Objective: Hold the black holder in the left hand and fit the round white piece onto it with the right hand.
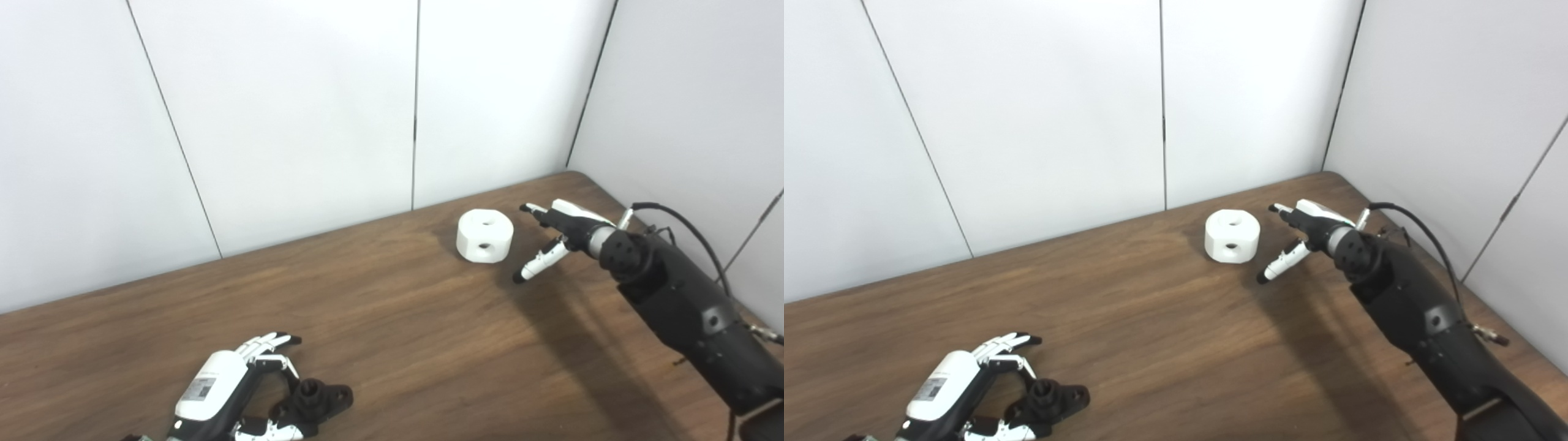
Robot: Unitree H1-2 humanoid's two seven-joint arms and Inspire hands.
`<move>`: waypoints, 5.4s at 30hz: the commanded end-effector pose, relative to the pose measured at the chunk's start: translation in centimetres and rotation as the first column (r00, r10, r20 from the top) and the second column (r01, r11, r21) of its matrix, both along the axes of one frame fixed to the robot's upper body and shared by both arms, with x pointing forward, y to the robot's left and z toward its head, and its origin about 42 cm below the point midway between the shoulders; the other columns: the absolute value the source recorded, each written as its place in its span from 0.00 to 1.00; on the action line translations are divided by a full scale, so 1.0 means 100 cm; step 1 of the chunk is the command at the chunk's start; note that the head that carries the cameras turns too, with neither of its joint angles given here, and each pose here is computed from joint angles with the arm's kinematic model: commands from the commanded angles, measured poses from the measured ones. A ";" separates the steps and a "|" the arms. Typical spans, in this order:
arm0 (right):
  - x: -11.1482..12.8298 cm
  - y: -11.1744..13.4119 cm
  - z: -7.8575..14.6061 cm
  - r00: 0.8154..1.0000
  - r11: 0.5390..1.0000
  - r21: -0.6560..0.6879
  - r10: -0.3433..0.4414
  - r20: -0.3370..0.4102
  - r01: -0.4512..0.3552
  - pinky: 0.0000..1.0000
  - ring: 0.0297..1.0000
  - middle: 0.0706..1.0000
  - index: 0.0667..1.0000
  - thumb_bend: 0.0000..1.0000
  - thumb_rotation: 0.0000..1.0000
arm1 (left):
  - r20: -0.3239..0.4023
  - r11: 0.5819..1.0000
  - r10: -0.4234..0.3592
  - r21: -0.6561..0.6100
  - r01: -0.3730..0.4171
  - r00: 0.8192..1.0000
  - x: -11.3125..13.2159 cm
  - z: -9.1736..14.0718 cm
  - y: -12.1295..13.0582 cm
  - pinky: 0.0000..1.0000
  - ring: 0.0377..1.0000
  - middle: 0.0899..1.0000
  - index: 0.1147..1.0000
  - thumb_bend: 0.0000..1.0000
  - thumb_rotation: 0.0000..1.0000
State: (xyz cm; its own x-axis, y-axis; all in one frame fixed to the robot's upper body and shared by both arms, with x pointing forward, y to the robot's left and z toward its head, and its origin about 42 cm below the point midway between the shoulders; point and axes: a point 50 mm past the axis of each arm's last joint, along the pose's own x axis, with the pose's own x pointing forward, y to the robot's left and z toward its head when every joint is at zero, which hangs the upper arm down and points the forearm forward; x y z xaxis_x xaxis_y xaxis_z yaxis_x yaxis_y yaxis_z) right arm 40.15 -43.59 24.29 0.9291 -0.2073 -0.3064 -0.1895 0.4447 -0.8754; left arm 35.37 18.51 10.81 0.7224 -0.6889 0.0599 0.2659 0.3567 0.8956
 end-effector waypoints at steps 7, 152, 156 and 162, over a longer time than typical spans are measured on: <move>0.019 0.016 0.011 0.997 0.999 -0.038 0.038 0.060 -0.035 0.77 0.95 1.00 0.95 0.94 0.32 | -0.225 0.971 0.027 0.239 0.028 0.974 -0.038 -0.056 0.019 0.87 0.89 0.85 0.42 0.52 0.05; -0.066 0.268 0.065 0.542 0.613 -0.150 0.769 0.338 -0.776 0.58 0.67 0.69 0.44 0.52 0.14 | -0.205 0.974 0.051 0.225 -0.004 0.977 -0.025 -0.048 -0.023 0.93 0.91 0.88 0.42 0.52 0.05; -0.066 0.269 0.056 0.545 0.605 -0.157 0.781 0.306 -0.780 0.58 0.67 0.70 0.44 0.52 0.14 | -0.210 0.974 0.055 0.225 -0.007 0.976 -0.025 -0.048 -0.022 0.93 0.92 0.89 0.42 0.52 0.05; -0.062 0.272 0.041 0.555 0.606 -0.139 0.783 0.283 -0.784 0.62 0.69 0.71 0.44 0.53 0.14 | -0.197 0.976 0.055 0.219 -0.011 0.979 -0.025 -0.048 -0.021 0.92 0.91 0.88 0.42 0.52 0.05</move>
State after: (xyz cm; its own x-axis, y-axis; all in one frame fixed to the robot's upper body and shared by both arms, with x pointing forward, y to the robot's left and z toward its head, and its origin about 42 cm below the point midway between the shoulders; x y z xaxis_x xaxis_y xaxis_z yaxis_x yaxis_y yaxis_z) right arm 33.80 -16.69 27.00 0.7764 0.6268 -0.0654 -0.2723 0.2402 -0.9317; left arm 35.62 15.85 11.05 0.7555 -0.6540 0.0378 0.2763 0.3705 0.8868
